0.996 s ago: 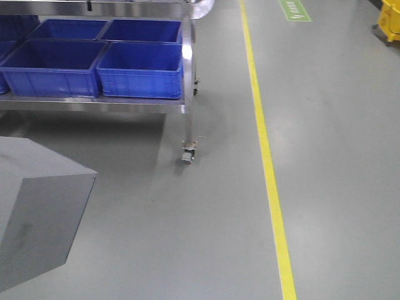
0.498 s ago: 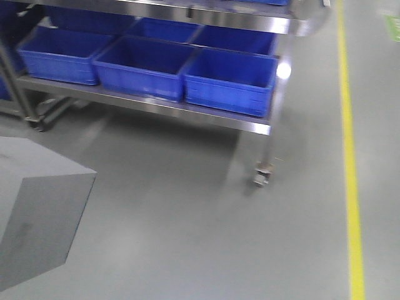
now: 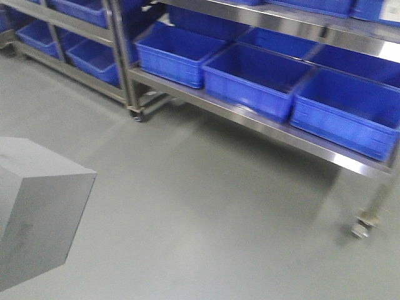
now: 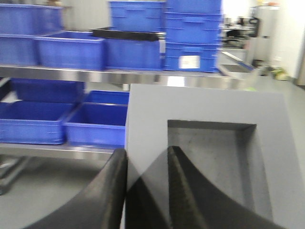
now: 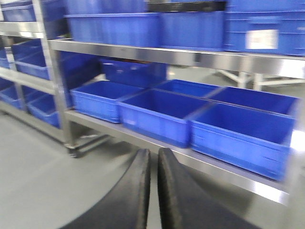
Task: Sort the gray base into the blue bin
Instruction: 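Drive the base along the aisle past the shelves of blue bins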
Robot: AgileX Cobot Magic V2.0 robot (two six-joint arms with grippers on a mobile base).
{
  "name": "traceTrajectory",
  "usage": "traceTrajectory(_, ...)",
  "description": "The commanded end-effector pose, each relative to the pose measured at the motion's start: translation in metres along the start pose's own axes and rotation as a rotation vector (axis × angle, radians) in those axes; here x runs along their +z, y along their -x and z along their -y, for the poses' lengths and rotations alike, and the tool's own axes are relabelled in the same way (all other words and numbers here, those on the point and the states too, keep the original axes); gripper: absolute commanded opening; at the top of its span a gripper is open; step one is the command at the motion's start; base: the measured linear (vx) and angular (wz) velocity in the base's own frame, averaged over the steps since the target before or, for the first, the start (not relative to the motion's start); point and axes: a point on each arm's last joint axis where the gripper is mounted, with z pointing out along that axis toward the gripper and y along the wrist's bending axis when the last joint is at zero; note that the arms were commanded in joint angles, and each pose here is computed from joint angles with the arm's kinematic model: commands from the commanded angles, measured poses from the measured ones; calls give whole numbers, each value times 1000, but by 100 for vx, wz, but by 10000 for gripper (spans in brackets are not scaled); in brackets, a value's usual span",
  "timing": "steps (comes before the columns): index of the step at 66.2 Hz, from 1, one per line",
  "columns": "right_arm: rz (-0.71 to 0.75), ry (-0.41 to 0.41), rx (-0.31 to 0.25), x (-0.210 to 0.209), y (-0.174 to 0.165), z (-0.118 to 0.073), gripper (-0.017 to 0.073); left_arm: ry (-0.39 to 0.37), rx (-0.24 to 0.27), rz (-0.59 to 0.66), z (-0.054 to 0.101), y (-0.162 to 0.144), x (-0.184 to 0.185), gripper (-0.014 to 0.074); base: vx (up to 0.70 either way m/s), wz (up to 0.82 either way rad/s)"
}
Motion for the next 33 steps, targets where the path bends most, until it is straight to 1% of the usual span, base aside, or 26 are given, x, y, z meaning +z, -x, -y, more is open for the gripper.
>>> traceTrajectory(1,91,0,-13,-1,9,0,-4,5,-20,126,0,18,-3,-6,25,63)
traceTrajectory(33,91,0,-13,-1,9,0,-4,5,-20,126,0,18,-3,-6,25,60)
